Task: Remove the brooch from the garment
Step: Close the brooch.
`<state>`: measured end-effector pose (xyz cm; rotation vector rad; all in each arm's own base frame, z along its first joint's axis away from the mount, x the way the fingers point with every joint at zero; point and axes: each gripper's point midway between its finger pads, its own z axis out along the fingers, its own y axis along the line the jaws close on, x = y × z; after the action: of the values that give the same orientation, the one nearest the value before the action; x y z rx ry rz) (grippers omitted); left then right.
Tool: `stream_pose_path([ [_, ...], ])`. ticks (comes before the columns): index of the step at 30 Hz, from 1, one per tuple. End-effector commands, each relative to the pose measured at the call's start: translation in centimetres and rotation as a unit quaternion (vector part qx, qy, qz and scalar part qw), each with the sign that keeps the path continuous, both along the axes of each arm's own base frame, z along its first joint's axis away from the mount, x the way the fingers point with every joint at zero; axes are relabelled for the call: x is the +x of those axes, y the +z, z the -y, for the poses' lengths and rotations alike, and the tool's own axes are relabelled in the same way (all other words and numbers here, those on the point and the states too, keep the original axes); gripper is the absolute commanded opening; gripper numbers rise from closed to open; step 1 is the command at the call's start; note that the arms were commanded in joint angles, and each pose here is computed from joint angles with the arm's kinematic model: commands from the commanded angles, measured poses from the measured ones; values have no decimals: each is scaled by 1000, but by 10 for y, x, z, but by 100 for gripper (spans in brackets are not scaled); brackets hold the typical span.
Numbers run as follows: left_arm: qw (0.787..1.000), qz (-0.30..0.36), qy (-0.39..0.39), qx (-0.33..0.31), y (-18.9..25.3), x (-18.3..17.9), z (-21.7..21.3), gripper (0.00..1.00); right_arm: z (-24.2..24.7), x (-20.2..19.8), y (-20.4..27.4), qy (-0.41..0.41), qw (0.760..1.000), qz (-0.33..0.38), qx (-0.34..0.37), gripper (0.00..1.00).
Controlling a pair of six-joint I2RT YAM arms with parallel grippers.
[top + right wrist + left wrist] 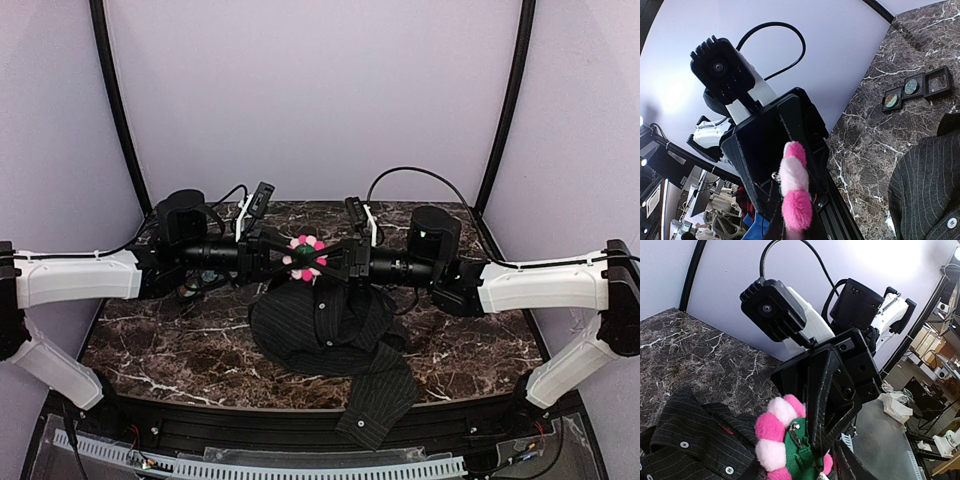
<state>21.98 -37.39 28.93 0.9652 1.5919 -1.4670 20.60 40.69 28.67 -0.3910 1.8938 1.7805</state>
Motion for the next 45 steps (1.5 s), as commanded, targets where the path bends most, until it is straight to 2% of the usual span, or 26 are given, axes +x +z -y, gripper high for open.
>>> stream_pose_path([
  [1, 999, 14, -11, -27, 19, -1, -1, 36, -3, -8, 10, 18, 1000, 16, 8, 0],
  [11, 998, 4, -48, -39, 25, -13, -1, 29, -2, -12, 12, 28, 999, 34, 6, 0],
  [29, 996, -10, -69, -63, 36, -19, -1, 19, -1, -17, 8, 39, 998, 48, 7, 0],
  [38, 994, -20, -72, -75, 38, -20, -2, 18, -1, -18, 8, 43, 998, 48, 9, 0],
  [45, 995, -21, -81, -59, 33, -22, 0, 19, -1, -17, 7, 41, 998, 48, 8, 0],
])
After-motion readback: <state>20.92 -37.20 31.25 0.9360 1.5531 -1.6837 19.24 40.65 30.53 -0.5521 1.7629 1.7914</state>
